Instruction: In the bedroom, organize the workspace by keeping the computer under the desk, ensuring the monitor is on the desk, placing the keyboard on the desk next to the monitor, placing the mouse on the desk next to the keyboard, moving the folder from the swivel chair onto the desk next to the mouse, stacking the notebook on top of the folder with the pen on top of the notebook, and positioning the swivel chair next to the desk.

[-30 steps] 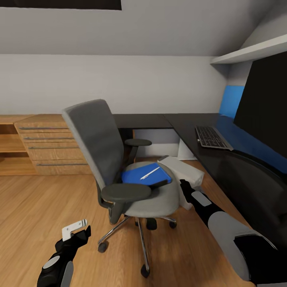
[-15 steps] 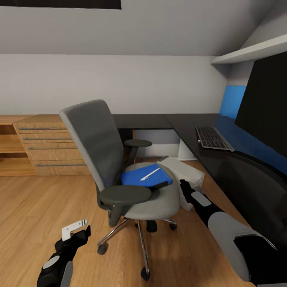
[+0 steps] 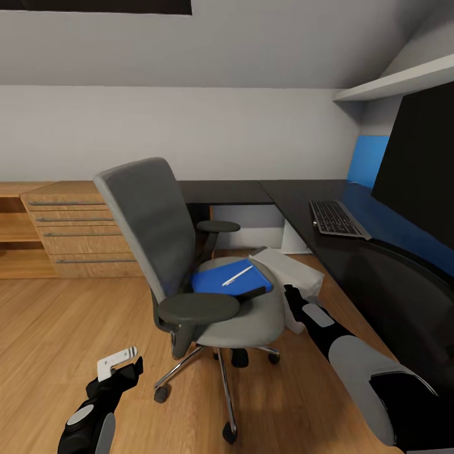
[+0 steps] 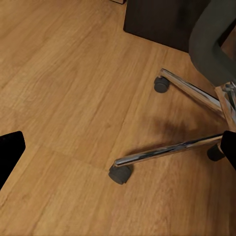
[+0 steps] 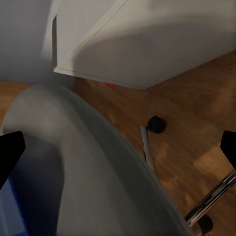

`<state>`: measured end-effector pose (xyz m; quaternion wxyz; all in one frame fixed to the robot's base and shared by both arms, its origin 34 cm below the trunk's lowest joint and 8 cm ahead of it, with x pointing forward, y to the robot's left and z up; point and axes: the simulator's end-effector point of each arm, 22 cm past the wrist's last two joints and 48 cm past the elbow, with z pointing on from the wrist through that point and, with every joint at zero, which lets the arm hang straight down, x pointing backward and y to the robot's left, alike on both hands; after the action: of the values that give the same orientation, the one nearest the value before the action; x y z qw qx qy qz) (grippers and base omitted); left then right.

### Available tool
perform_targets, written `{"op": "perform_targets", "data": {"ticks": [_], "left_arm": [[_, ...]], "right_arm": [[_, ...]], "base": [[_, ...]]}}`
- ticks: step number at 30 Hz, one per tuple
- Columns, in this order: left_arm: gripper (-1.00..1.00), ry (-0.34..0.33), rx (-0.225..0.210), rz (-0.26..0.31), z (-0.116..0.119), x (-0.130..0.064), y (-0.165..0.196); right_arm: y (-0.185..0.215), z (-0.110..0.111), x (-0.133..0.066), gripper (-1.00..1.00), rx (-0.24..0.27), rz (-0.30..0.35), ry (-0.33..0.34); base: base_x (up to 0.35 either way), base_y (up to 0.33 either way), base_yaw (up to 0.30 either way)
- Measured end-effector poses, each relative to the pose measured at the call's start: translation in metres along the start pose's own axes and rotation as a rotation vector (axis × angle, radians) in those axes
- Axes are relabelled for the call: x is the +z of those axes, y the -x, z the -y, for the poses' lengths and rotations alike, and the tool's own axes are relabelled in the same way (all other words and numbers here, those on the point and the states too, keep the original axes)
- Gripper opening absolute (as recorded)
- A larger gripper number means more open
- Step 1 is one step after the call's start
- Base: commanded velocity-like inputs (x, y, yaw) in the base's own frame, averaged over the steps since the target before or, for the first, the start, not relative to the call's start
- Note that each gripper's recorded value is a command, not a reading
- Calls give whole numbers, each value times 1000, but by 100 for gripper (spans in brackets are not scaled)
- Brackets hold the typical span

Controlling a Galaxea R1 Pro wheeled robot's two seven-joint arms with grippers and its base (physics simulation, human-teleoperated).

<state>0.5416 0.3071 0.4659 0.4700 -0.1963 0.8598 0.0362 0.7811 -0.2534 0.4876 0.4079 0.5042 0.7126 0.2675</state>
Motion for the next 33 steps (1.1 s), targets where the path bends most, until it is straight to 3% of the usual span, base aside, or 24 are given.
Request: {"op": "perform_targets", "data": {"ticks": [14, 33], "left_arm": [[100, -2, -2, 3, 1, -1, 1], [100, -2, -1, 1, 1, -1, 1]], "right_arm": [[1, 0, 0, 100, -4, 2, 0], [1, 0, 0, 100, 0, 2, 0]], "base": [[0, 0, 144], [0, 0, 14]]}}
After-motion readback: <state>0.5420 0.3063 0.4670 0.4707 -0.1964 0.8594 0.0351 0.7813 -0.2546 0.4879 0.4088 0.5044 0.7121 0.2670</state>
